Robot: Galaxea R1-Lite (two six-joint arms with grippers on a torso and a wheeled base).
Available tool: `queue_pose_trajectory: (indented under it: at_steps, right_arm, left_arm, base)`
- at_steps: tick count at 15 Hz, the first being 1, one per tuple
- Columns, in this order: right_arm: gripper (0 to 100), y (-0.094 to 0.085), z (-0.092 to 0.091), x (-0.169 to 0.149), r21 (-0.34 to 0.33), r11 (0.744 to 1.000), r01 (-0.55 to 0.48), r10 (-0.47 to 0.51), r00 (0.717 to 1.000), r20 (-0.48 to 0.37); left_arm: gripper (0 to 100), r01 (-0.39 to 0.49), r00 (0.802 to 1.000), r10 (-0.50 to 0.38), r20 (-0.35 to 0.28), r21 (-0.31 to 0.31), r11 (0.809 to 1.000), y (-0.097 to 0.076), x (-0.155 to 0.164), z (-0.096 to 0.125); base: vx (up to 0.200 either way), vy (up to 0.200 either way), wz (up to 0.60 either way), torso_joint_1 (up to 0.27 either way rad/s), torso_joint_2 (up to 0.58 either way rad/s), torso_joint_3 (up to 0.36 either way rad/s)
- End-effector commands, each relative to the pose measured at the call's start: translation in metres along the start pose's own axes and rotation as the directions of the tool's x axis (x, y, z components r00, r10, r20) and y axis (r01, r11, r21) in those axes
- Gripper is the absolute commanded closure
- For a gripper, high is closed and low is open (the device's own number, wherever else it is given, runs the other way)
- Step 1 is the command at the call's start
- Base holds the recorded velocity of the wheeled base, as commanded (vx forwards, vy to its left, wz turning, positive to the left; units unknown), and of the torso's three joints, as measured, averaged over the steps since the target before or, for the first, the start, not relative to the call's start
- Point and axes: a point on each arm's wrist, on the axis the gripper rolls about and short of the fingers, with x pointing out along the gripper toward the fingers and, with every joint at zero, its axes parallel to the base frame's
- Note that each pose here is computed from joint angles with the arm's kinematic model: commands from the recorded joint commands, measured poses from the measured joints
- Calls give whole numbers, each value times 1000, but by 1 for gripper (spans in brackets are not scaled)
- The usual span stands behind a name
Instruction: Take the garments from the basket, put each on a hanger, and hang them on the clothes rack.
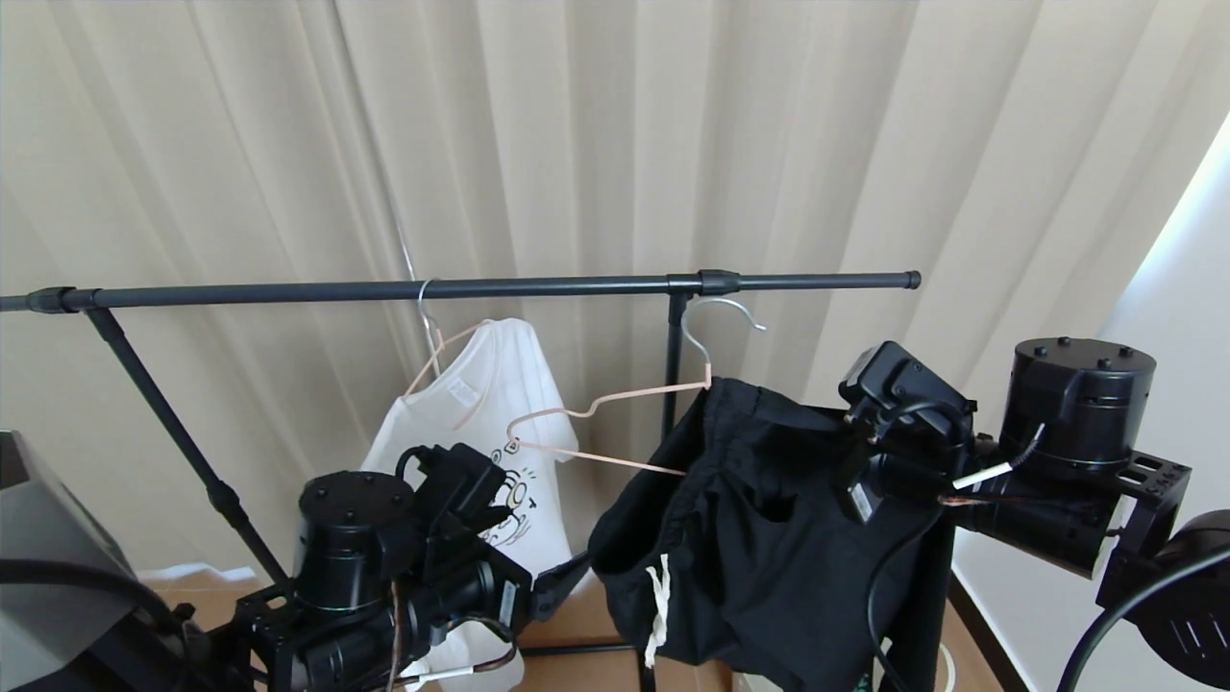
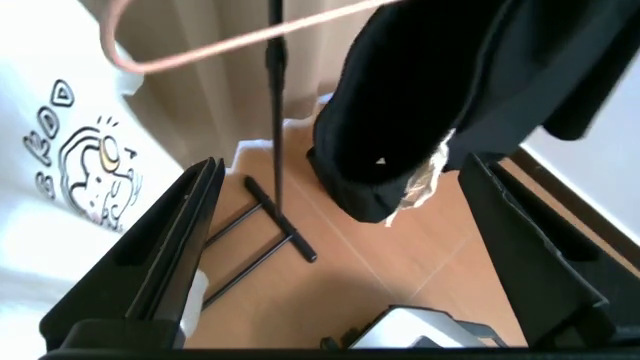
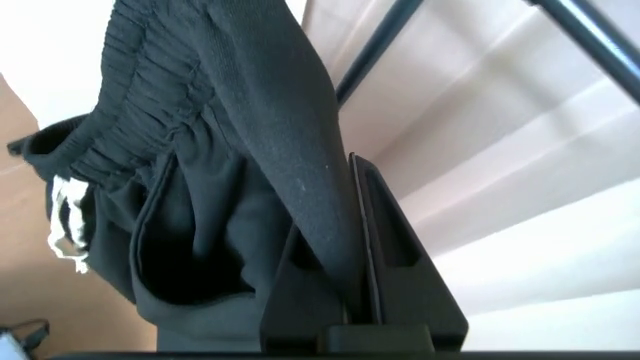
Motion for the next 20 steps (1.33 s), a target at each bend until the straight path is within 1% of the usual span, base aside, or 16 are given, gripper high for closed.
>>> queue_pose_trajectory:
  at_steps: [1,3,4,6,9,10,11,14,18,19,20]
  right_arm:
    - [100,1,0,-1,0,1000,-2,2,1000,4]
    - [100,2,0,-2,1,1000,-4,4,1000,8]
    - [100,6,2,0,2,1000,-19,19,1000,16]
    - [100,7,4,-1,14,1000,-25,24,999,22]
    - [100,7,5,-2,13,1000,-21,20,999,37]
    - [100,7,6,-2,13,1000,-10,9,998,60]
    - [100,7,7,-2,18,1000,-6,5,998,70]
    - [100,10,10,-5,31,999,-17,14,996,85]
    - [100,10,12,-8,40,999,-18,14,996,93]
    - [100,9,14,-10,48,999,-16,11,995,102]
    - [100,9,14,-10,51,999,-16,11,995,104]
  left_arm:
    - [0,-12,999,11,-36,-20,1000,-3,14,-8]
    - [0,-40,999,37,-34,-77,996,-7,25,-7]
    - [0,-65,998,62,-30,-96,993,-8,31,-7]
    - [0,-86,996,81,-46,-103,991,-7,40,-11]
    - [0,-98,994,91,-61,-137,986,-6,51,-16]
    - [0,-128,990,119,-72,-138,982,-6,55,-20]
    - [0,-135,989,125,-78,-138,981,-6,59,-22]
    - [0,-137,989,127,-82,-137,981,-5,61,-26]
    - [0,-138,988,126,-92,-137,981,-6,63,-28]
    - [100,-137,987,125,-98,-136,981,-6,64,-30]
    - [100,-130,988,118,-99,-131,983,-9,64,-31]
  base:
    - [0,0,0,0,0,0]
    - [0,0,0,0,0,0]
    - [0,0,0,0,0,0]
    - [0,0,0,0,0,0]
    - [0,0,0,0,0,0]
    - [0,0,0,0,0,0]
    - [0,0,0,0,0,0]
    - [0,0,0,0,0,0]
    - [0,0,0,0,0,0]
    - [0,0,0,0,0,0]
    - [0,0,0,0,0,0]
